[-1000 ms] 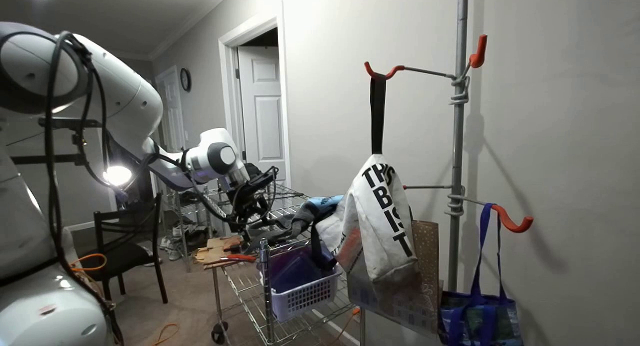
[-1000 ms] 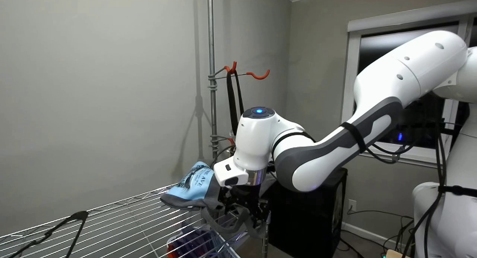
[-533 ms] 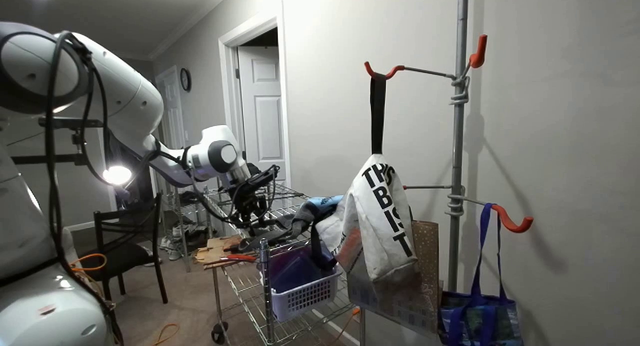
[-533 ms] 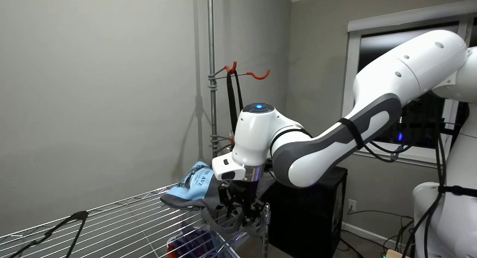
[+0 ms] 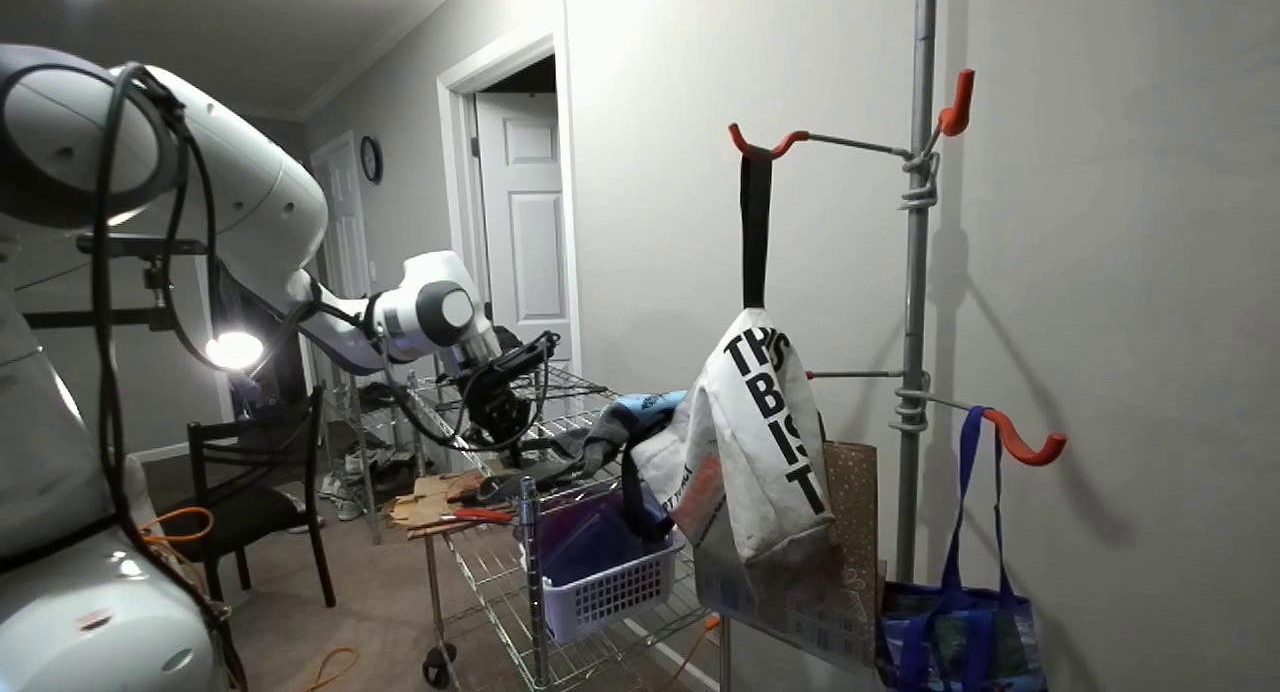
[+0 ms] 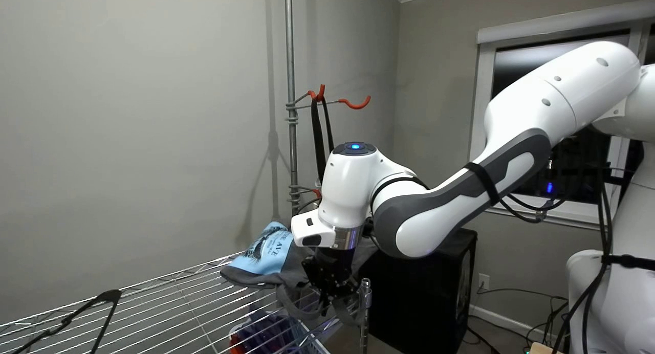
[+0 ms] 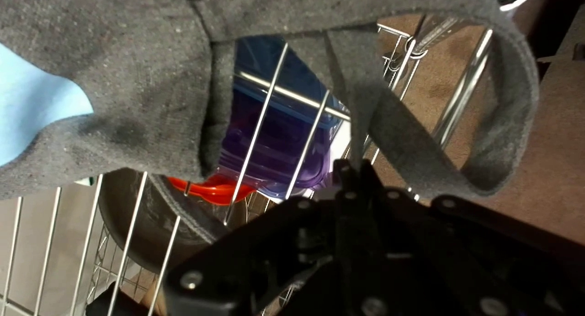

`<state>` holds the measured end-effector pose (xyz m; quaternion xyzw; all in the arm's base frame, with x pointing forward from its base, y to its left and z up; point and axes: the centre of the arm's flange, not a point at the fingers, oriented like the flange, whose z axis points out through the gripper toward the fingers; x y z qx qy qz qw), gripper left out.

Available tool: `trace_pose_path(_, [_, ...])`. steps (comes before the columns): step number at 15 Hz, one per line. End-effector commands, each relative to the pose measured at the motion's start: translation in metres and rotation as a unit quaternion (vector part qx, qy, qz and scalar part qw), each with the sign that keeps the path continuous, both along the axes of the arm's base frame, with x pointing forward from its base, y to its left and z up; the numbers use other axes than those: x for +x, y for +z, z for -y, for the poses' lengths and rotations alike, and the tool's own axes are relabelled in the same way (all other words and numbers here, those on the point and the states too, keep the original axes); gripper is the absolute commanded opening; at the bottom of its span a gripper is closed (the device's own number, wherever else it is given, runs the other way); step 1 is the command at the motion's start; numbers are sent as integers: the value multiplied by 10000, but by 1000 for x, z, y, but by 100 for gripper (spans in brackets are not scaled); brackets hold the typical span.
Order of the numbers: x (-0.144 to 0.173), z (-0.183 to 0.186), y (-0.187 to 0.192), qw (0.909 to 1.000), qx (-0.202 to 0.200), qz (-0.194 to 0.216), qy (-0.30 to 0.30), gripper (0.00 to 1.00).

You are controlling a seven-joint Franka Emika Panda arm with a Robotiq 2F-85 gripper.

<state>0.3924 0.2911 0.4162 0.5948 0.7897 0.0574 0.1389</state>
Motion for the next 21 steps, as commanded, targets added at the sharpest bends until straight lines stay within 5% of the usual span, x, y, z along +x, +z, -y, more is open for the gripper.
trace_pose_path(1, [0, -2, 3, 9998, 117, 78, -161, 1])
trace_pose_path(5, [5, -11, 44, 9988, 173, 445, -91, 1])
trace_pose_path(9, [2, -27, 144, 9874, -43, 1545, 342, 1])
trace_pose_path(14, [-15, -34, 251, 9528, -296, 2972, 550, 1])
trace_pose_path(21, [-33, -23, 338, 8996, -668, 4307, 269, 1])
